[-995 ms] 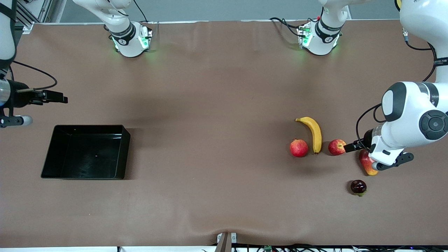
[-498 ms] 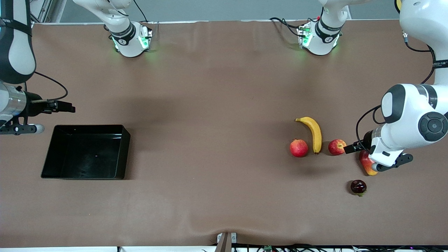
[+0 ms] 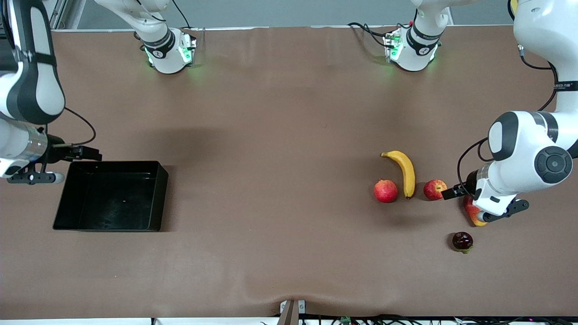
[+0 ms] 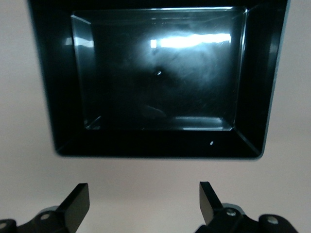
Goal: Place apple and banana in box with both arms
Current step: 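Grasp the striped apple with the left gripper while the right gripper reaches the tray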
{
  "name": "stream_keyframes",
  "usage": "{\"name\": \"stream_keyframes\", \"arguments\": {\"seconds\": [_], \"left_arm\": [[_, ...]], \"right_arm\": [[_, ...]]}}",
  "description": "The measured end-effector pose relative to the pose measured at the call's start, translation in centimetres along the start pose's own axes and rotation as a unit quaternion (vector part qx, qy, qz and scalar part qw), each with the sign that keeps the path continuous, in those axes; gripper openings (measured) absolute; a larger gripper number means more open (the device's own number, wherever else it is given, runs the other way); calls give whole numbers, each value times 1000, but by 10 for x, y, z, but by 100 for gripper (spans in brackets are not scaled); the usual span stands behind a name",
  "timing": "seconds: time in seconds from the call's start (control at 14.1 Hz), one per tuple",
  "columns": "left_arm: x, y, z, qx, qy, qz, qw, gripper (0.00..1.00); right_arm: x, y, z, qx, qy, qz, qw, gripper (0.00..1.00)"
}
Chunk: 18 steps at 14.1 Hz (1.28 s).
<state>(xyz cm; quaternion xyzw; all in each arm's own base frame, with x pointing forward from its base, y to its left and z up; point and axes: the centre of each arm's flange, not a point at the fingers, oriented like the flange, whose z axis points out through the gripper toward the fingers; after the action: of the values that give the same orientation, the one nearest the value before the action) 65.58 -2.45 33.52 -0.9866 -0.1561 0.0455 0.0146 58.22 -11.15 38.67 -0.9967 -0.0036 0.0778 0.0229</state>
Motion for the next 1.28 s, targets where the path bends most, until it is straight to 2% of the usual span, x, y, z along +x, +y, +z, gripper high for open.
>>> {"name": "stream_keyframes", "arguments": {"seconds": [0.36,0.71,0.92,1.14,1.21,1.28], "left_arm": [[7,4,27,-8,4,1,1000,100],[7,5,83,-2,-31,1,1000,100],[5,5,105,2,-47,1,999,100],[2,3,128,6,-64,1,998,100],[1,2,134,8,-69,1,998,100],[0,1,138,13,-71,4,997,91]], "right_arm": [[15,65,31,-2,22,-27,999,100],[48,138,69,0,19,-62,998,100],[72,156,99,0,18,-67,998,100],[83,161,117,-7,29,-67,997,100],[84,162,121,-7,28,-67,997,91],[84,162,125,-7,27,-67,997,81]]}}
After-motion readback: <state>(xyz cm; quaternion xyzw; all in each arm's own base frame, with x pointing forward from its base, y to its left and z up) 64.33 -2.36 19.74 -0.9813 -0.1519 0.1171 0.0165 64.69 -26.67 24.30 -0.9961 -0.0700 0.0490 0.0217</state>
